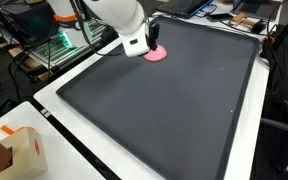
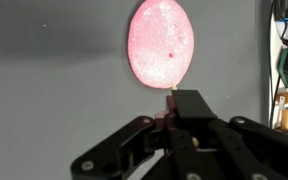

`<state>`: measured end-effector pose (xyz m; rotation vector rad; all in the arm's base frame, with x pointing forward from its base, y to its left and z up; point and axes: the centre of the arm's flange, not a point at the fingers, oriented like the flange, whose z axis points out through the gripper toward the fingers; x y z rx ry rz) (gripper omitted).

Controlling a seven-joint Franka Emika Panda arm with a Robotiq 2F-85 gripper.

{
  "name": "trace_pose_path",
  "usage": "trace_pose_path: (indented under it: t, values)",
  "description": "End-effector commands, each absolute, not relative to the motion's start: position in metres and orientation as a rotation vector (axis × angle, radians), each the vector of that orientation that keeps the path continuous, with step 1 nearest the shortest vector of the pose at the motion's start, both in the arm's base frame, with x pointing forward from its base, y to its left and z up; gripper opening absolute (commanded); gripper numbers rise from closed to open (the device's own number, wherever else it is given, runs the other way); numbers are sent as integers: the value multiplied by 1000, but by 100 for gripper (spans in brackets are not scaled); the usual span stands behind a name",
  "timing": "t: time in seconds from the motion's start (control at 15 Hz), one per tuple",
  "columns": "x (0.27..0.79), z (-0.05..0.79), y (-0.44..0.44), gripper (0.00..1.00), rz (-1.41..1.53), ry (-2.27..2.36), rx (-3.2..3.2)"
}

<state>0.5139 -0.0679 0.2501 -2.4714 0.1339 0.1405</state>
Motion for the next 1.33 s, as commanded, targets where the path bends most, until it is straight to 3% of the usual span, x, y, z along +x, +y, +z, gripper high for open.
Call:
trace_pose_path:
  t: [0.0,1.27]
  values:
    - [516,273,-50,3,162,116,-2552]
    - [510,345,61,3,241,-131,-2924]
